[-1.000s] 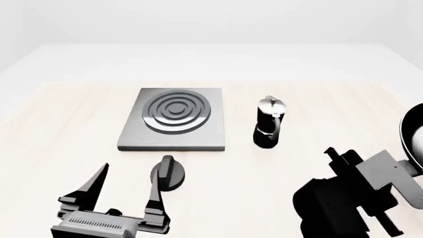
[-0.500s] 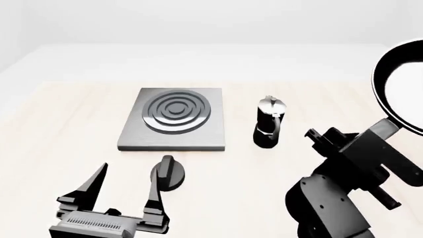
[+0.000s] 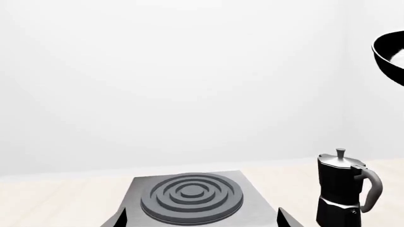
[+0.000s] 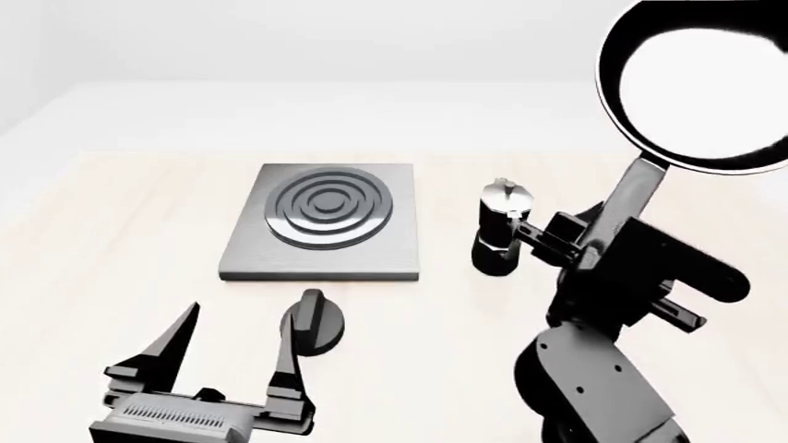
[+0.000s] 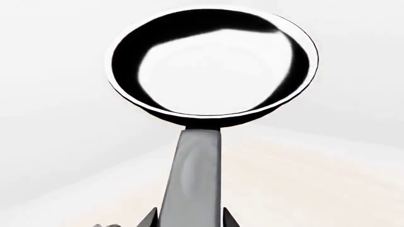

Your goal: Put the frying pan on the stove.

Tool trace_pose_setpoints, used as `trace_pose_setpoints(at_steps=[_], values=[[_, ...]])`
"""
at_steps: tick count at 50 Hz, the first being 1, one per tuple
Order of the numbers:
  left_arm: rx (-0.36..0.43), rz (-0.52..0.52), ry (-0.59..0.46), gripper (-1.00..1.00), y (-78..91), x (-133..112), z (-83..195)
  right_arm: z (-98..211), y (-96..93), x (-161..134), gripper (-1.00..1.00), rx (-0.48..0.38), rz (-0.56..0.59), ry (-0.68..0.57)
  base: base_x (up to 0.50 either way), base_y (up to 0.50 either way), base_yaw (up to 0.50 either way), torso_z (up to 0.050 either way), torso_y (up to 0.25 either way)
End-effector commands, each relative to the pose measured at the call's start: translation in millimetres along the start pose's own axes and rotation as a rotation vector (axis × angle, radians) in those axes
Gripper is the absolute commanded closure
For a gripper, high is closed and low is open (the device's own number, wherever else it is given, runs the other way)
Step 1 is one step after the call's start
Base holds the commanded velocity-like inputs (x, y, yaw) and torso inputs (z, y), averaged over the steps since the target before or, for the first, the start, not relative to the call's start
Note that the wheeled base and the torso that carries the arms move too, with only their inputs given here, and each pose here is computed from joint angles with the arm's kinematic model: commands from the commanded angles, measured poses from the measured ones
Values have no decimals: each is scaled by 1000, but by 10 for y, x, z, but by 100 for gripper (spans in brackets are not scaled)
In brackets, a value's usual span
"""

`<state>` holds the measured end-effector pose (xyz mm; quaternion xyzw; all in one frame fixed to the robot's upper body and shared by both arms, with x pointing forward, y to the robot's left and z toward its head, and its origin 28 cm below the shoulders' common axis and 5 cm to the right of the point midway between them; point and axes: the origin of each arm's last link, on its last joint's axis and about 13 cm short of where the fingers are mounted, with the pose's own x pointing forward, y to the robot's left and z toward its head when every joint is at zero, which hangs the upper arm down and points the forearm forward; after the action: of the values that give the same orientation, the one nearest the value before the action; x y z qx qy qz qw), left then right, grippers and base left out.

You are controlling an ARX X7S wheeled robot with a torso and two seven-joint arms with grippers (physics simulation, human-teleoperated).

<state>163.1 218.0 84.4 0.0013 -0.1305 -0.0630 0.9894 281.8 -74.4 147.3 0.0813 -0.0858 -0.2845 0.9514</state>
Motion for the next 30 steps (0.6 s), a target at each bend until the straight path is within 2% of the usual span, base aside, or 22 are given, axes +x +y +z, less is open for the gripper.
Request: trace_pose_setpoints(at_steps=[1, 7, 8, 10, 15, 30], values=[[1, 0, 0, -100, -1, 4, -1, 113, 46, -8, 100, -23, 147, -90, 0, 0, 0, 0, 0], [0, -1, 0, -100, 0, 7, -1, 96, 74, -22, 100, -47, 223, -83, 0, 0, 0, 0, 2], [0, -1, 0, -100, 0, 6, -1, 91, 77, -25, 100, -28, 264, -97, 0, 0, 0, 0, 0], [0, -1, 0, -100, 0, 7, -1, 80, 88, -24, 100, -41, 260, -91, 0, 0, 0, 0, 0], [0, 1, -1, -100, 5, 9, 1, 67, 129, -16, 100, -50, 330, -82, 0, 0, 0, 2, 2], [1, 0, 1, -100, -1, 4, -2, 121, 202, -19, 100, -132, 534, -73, 0, 0, 0, 0, 2]])
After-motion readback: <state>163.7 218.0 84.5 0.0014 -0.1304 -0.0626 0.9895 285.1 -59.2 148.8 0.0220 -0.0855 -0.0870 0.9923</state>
